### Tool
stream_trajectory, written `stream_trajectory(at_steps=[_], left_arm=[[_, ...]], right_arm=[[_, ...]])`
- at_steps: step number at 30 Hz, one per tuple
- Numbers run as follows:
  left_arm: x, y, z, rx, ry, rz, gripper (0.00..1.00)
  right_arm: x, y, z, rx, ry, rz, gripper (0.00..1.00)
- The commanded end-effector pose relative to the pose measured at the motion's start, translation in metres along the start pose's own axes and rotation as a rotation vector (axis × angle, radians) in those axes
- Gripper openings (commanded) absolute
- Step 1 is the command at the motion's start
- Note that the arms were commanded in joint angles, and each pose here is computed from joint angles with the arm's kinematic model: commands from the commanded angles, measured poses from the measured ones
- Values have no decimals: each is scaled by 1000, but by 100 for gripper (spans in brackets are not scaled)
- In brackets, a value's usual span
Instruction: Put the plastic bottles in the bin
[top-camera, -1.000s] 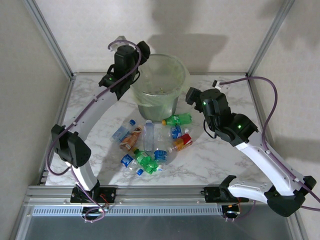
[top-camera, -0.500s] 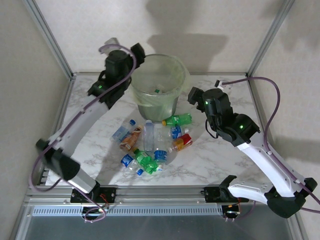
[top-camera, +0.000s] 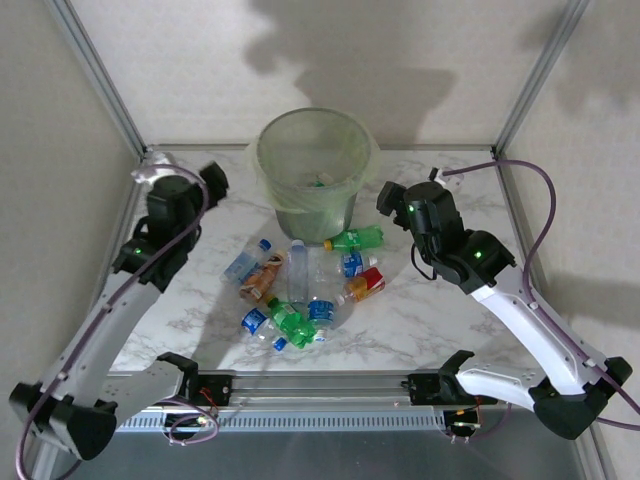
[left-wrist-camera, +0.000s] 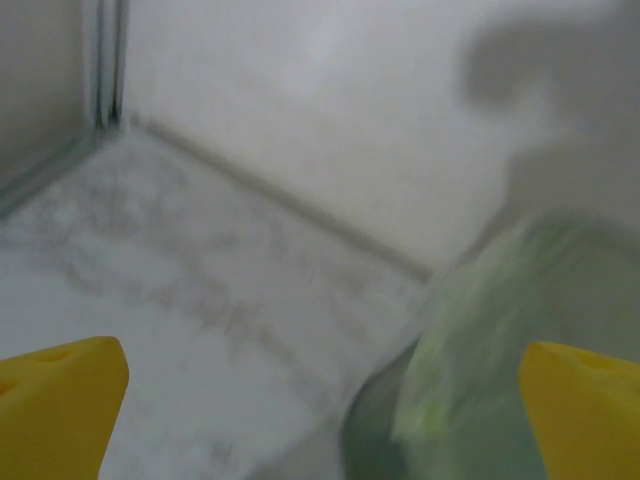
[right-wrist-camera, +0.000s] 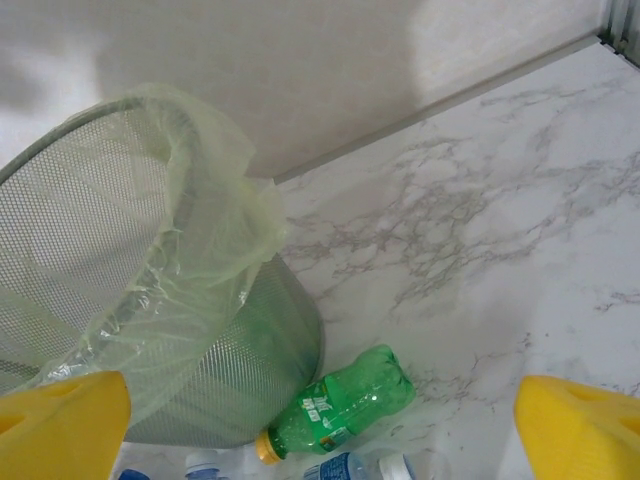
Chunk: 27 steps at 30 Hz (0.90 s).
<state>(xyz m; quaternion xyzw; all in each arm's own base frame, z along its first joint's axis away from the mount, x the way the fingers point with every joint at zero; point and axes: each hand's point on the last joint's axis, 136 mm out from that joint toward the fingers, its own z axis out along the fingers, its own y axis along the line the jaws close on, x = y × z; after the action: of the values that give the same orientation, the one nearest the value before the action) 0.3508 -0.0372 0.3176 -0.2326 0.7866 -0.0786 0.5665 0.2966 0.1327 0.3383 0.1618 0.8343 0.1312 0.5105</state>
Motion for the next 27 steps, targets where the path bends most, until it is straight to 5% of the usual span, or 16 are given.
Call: stream_trajectory(at_steps=[1, 12, 27], left_arm=[[77, 7, 14, 27, 285, 119, 100], [179, 52, 45, -120, 577, 266, 99], [225, 46, 59, -163, 657, 400, 100]], right_arm=[[-3, -1, 0, -11, -15, 38, 99], [2, -4, -1, -29, -9, 63, 99], [5, -6, -3, -31, -1, 67, 99]])
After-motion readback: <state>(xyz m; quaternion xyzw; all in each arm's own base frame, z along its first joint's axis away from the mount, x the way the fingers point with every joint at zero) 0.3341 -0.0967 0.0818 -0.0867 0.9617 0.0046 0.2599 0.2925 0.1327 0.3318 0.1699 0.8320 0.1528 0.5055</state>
